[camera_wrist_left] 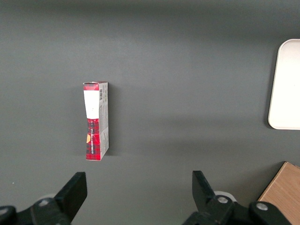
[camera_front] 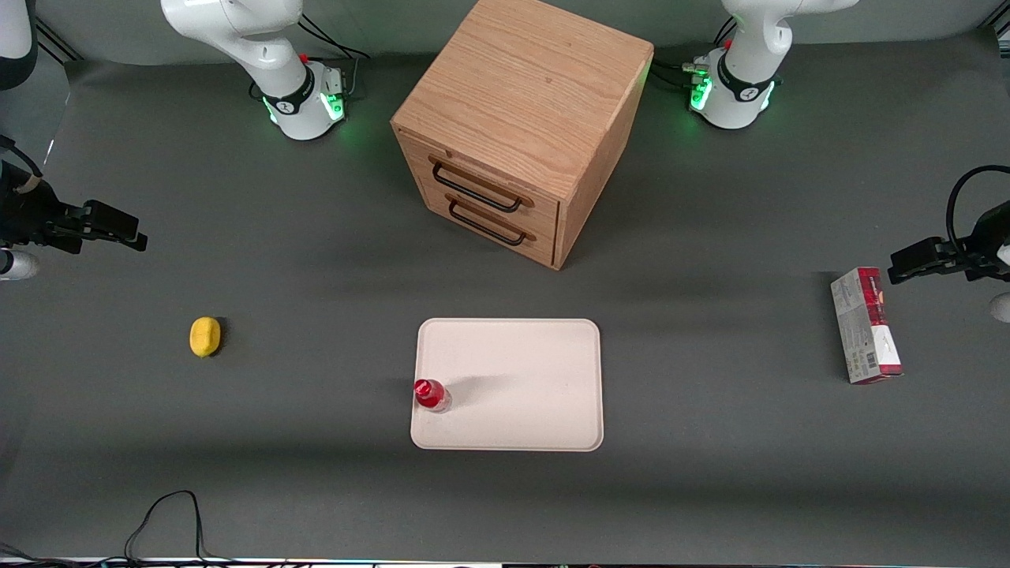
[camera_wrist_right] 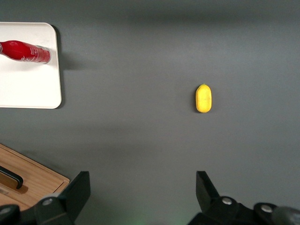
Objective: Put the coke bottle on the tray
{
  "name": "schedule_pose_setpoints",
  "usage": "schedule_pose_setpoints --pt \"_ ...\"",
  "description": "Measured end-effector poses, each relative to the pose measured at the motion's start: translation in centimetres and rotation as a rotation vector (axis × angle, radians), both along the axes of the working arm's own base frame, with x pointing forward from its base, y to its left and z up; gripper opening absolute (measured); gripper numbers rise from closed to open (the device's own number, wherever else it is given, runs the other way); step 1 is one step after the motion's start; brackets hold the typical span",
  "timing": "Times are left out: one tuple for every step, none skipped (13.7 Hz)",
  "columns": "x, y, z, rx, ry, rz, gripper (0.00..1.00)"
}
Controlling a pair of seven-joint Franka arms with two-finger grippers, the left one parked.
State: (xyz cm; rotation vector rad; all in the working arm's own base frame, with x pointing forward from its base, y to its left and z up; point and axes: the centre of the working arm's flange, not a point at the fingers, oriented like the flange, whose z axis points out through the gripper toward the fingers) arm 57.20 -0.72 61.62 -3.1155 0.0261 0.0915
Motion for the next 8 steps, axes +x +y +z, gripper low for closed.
schedule_pose_setpoints --pt "0.0 -0.1 -0.01 0.0 0.0 -0.002 1.0" --pt "0.0 -0.22 -0.03 0.0 0.001 -0.004 1.0" --pt "-0.01 -0.34 -0.03 0.0 0.001 -0.006 1.0" --pt "-0.01 -0.36 -0.04 0.0 0.001 -0.006 1.0" --pt "-0.01 -0.3 -0.04 0.0 0.001 -0.005 1.0" --pt "0.0 -0.25 -0.04 0.0 0.001 -0.004 1.0" --pt "0.0 -0.26 -0.05 -0.004 0.001 -0.003 1.0" --pt "-0.01 -0.35 -0.05 -0.014 0.001 -0.003 1.0"
